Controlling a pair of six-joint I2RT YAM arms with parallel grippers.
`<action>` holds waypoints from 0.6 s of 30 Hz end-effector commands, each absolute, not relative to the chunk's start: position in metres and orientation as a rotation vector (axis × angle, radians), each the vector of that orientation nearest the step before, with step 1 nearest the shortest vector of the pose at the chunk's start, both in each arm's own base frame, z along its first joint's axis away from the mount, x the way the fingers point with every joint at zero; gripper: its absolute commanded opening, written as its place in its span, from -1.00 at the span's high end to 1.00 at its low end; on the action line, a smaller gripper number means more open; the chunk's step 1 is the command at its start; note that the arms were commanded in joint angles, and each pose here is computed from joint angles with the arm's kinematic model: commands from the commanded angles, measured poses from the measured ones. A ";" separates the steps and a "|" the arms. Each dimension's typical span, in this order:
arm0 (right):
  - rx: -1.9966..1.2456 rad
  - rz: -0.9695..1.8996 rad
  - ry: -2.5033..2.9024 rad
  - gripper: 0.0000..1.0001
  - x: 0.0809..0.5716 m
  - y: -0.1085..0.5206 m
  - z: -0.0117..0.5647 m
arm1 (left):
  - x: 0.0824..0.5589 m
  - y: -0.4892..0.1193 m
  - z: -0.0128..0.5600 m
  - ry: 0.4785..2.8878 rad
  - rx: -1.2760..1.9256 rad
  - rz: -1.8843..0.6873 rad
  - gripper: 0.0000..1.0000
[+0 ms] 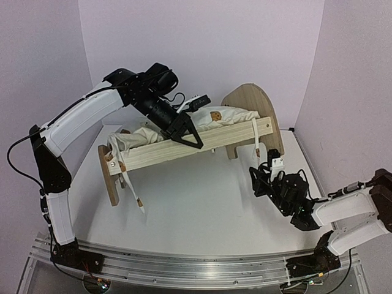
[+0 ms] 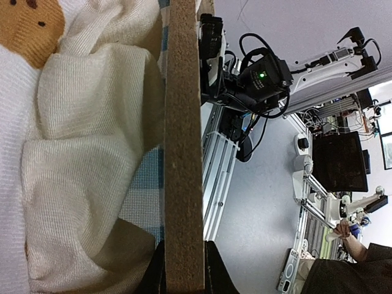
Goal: Set up the pet bed
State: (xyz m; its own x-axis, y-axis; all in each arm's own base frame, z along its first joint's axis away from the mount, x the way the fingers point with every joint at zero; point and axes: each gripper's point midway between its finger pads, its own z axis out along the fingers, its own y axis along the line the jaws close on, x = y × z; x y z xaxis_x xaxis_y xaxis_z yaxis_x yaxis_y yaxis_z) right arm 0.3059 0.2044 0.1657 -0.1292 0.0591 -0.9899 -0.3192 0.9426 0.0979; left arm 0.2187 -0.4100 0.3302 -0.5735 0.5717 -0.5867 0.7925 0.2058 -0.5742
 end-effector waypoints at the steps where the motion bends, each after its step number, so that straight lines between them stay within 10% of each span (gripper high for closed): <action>1: -0.162 0.517 1.679 0.13 0.288 0.204 0.160 | 0.178 -0.388 0.525 1.248 1.426 -1.270 1.00; 18: -0.008 0.855 1.551 -0.30 0.320 0.185 0.188 | 0.168 -0.385 0.536 1.191 1.444 -1.309 1.00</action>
